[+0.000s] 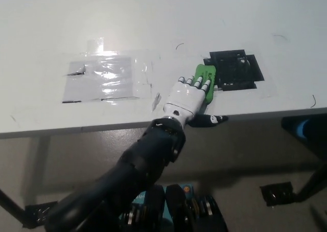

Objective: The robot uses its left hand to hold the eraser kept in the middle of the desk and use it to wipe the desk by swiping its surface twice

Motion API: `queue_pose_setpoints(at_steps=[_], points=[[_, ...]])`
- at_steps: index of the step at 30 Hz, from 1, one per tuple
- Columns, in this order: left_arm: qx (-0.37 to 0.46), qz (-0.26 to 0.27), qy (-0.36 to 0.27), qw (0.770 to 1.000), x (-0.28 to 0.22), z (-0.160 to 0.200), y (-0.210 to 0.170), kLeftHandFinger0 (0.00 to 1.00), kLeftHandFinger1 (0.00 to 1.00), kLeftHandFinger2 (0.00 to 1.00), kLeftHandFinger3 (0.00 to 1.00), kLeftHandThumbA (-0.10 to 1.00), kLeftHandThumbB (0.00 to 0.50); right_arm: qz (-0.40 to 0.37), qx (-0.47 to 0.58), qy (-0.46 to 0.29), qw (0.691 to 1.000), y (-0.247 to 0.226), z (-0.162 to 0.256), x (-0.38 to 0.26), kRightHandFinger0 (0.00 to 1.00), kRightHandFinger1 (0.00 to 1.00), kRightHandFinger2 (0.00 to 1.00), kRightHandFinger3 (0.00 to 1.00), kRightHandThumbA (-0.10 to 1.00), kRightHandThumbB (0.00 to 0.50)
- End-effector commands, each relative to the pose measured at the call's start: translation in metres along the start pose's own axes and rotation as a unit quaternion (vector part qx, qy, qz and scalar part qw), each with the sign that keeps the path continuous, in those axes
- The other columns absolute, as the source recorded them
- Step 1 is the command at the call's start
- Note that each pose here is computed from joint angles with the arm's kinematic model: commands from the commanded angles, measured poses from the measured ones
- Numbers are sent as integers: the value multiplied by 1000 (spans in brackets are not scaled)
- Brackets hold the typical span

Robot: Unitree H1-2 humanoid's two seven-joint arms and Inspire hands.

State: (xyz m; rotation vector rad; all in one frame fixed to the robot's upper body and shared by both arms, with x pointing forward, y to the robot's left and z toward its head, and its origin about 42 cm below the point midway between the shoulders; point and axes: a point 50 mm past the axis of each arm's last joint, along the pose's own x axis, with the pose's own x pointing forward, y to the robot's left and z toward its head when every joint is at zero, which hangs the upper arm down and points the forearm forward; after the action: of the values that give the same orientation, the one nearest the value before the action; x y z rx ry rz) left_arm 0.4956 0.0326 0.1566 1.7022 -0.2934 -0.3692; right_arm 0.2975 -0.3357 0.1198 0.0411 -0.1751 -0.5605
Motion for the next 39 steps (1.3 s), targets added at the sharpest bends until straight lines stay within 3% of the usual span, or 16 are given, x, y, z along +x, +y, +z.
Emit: queue_pose_setpoints(at_steps=[1,3,20,26,31,32,39], points=[[-9,-190,72,979,-38,-66,-80,1000,1000,1000,1000,1000,500,-7,14,-49,999,3,19,10,1000,1000,1000,1000,1000,266],[-11,-196,88,977,-42,-80,-83,1000,1000,1000,1000,1000,500,-10,8,-45,999,3,18,9,1000,1000,1000,1000,1000,232],[-62,-192,234,951,-104,-199,-116,1000,1000,1000,1000,1000,500,-24,18,-46,998,-6,13,5,1000,1000,1000,1000,1000,269],[-92,-199,295,930,-142,-237,-133,1000,1000,1000,1000,1000,500,-31,19,-47,998,-12,11,3,1000,1000,1000,1000,1000,236],[-103,-211,310,921,-162,-248,-146,1000,1000,1000,1000,1000,500,-34,22,-45,998,-19,10,2,1000,1000,1000,1000,1000,266],[-110,-211,315,919,-164,-246,-148,1000,1000,1000,1000,1000,500,-34,21,-46,998,-20,8,2,1000,1000,1000,1000,1000,245],[-116,-217,312,918,-164,-233,-155,1000,1000,1000,1000,1000,500,-36,24,-45,998,-20,4,-2,1000,1000,1000,1000,1000,236]])
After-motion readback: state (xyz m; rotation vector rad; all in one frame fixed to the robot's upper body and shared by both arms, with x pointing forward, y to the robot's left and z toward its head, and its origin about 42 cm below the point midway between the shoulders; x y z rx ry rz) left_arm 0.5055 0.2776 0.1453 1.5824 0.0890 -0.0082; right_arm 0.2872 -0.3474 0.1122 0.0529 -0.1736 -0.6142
